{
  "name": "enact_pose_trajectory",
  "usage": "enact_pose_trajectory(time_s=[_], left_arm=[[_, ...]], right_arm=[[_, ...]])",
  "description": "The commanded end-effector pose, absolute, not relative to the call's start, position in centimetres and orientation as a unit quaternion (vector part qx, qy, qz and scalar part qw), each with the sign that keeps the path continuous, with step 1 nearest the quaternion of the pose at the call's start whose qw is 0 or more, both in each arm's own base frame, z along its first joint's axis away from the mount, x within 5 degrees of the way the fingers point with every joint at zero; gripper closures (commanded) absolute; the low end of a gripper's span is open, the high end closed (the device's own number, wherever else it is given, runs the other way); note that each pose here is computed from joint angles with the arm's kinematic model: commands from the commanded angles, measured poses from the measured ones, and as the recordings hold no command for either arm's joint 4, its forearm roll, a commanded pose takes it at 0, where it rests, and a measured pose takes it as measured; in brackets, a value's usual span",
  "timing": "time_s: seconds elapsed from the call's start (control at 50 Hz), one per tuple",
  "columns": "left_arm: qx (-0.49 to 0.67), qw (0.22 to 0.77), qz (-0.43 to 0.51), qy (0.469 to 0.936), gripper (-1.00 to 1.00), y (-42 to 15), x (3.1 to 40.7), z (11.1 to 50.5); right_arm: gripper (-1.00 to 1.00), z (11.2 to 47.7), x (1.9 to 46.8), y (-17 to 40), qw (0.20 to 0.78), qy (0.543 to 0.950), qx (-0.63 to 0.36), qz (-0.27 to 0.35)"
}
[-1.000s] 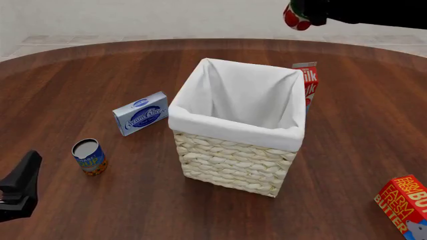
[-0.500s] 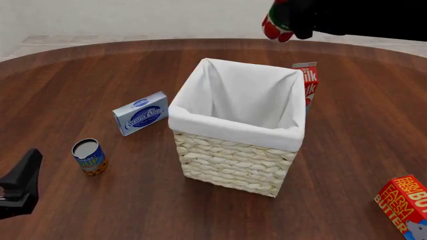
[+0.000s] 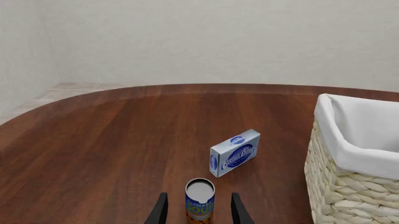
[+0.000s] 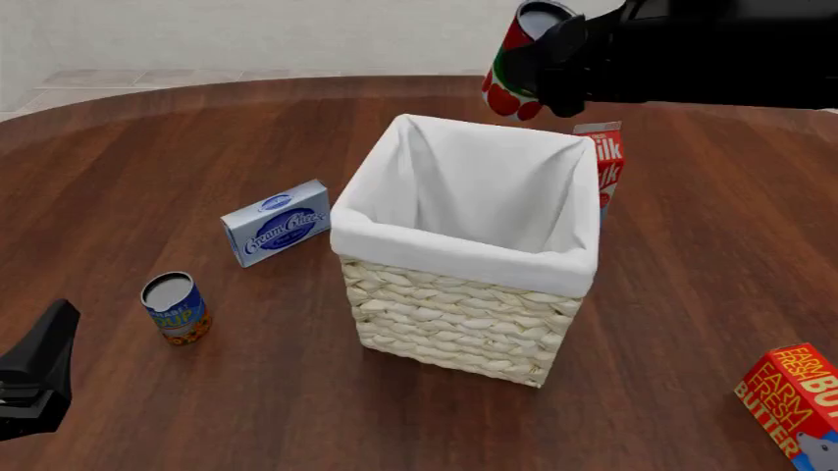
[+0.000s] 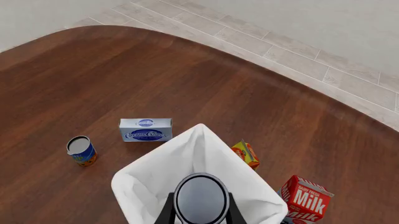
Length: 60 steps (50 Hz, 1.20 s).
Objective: Pick up the alphabet soup and the tomato sauce, and put them in the basket.
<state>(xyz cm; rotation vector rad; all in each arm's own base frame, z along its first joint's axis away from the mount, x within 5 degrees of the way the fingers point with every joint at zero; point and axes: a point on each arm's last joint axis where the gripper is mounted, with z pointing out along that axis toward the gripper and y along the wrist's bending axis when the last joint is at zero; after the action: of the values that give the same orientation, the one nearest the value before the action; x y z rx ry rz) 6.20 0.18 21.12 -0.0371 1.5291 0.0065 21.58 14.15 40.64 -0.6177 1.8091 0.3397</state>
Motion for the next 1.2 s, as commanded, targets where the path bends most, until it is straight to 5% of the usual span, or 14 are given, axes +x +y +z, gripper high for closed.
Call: enact_pose_trajectory(time_s=[0.02,1.2], left_arm=[[-0.017,0.721,0.003,0.692,-1.0,0.2,6.3,21.2],[-0.02,0.723,0.003,0.69,-1.0,0.2,7.2,21.4]], right_arm=[[1.0,40.0,21.5,15.1,0.544,0.777,-0.279,0.148],[1.0,34.8,25.1,17.1,0.454,0.825,-0.318,0.107]])
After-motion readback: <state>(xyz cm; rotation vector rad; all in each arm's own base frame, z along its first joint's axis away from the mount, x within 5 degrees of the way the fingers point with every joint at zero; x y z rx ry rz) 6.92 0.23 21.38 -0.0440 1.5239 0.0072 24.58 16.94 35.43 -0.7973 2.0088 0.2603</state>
